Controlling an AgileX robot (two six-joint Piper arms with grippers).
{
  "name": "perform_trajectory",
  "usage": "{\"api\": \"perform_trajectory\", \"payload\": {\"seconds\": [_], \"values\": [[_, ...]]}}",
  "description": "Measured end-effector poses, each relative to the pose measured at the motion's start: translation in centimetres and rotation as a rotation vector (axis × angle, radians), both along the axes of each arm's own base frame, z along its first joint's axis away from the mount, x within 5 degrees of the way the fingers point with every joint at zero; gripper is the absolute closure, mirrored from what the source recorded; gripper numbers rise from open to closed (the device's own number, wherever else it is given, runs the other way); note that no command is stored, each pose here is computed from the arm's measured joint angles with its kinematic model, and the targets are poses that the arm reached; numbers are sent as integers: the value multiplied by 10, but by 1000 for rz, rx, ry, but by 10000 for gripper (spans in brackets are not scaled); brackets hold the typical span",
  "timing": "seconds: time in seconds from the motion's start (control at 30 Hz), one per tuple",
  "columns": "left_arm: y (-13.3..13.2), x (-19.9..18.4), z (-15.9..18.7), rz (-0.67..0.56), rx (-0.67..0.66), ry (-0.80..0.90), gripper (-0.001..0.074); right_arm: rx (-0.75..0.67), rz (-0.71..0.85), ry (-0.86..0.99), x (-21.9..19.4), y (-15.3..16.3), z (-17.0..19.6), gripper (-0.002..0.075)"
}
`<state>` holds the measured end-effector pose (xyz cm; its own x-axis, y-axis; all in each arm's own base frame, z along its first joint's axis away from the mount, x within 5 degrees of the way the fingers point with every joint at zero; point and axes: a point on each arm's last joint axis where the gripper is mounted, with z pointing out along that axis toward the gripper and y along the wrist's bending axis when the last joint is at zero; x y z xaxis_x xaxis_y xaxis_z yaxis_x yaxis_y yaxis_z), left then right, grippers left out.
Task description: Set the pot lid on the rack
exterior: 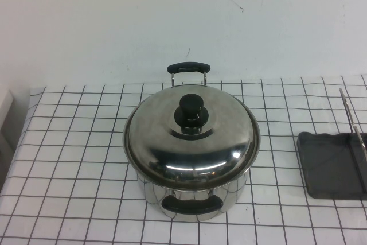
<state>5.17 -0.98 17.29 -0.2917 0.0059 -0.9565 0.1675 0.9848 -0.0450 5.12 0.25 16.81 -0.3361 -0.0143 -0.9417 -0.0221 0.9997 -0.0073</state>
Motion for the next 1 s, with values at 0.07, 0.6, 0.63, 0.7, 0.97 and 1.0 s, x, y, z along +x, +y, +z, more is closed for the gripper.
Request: {"api": "perform_trajectory", "payload": {"seconds": [0.07, 0.6, 0.63, 0.7, 0.97, 1.0], "values": [[0, 0, 0, 0, 0, 0, 738, 0, 0, 0, 0, 0, 0, 729], [0, 0, 0, 0, 0, 0, 738, 0, 0, 0, 0, 0, 0, 729], [0, 0, 0, 0, 0, 0, 738, 0, 0, 0, 0, 0, 0, 729], [0, 0, 0, 0, 0, 0, 738, 0, 0, 0, 0, 0, 0, 729], [-2, 0, 1, 3, -79, 4, 738, 0, 0, 0, 0, 0, 0, 729], [-3, 0, 2, 7, -130, 2, 738, 0, 0, 0, 0, 0, 0, 729]]}}
